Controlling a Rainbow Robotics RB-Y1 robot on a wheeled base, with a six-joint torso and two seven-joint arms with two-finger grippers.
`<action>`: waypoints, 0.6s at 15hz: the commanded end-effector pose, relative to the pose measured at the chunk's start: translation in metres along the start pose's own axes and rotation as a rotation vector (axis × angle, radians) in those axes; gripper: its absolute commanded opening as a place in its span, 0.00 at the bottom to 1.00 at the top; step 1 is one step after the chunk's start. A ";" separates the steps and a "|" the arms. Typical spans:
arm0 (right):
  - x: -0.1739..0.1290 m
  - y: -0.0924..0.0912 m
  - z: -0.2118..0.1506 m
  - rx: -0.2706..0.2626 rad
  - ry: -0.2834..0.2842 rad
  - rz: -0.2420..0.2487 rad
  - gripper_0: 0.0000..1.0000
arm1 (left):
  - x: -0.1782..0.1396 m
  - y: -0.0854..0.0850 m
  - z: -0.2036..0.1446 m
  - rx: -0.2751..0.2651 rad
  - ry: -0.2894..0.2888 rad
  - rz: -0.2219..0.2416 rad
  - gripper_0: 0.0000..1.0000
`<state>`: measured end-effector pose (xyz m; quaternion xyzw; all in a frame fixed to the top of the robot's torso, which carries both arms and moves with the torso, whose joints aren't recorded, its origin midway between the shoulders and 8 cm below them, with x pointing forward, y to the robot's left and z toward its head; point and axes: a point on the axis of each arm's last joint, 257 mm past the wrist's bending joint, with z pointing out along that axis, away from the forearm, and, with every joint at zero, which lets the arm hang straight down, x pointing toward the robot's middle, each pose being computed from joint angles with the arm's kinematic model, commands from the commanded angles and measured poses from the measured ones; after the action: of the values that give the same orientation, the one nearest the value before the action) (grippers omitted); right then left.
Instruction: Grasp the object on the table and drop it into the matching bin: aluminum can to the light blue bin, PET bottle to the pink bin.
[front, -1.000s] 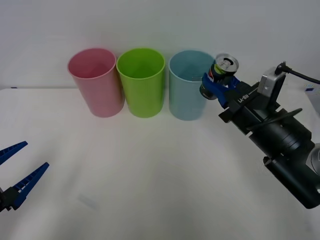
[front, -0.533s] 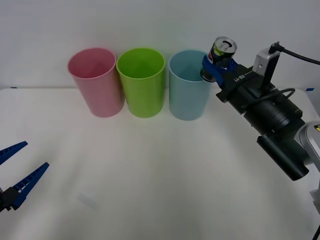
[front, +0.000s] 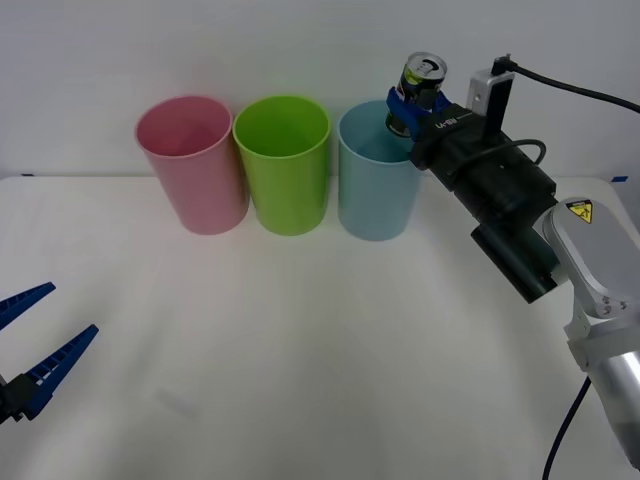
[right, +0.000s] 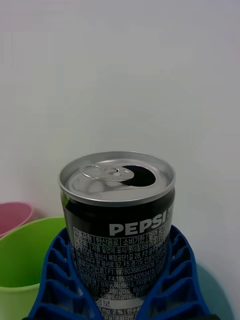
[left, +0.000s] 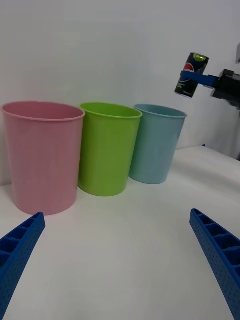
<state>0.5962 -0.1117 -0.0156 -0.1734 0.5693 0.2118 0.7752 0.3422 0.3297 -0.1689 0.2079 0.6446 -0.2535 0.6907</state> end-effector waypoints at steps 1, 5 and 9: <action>0.008 -0.006 0.022 0.025 0.017 -0.015 0.00 | 0.000 0.000 0.000 0.000 0.000 0.000 1.00; 0.016 -0.010 0.048 0.050 0.041 -0.025 0.00 | 0.000 0.000 0.000 0.000 0.000 0.000 1.00; 0.024 -0.008 0.058 0.054 0.059 -0.042 0.06 | 0.000 0.000 0.000 0.000 0.000 0.000 1.00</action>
<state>0.6539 -0.0863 -0.0202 -0.1693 0.5934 0.1768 0.7668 0.3422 0.3297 -0.1689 0.2079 0.6446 -0.2534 0.6907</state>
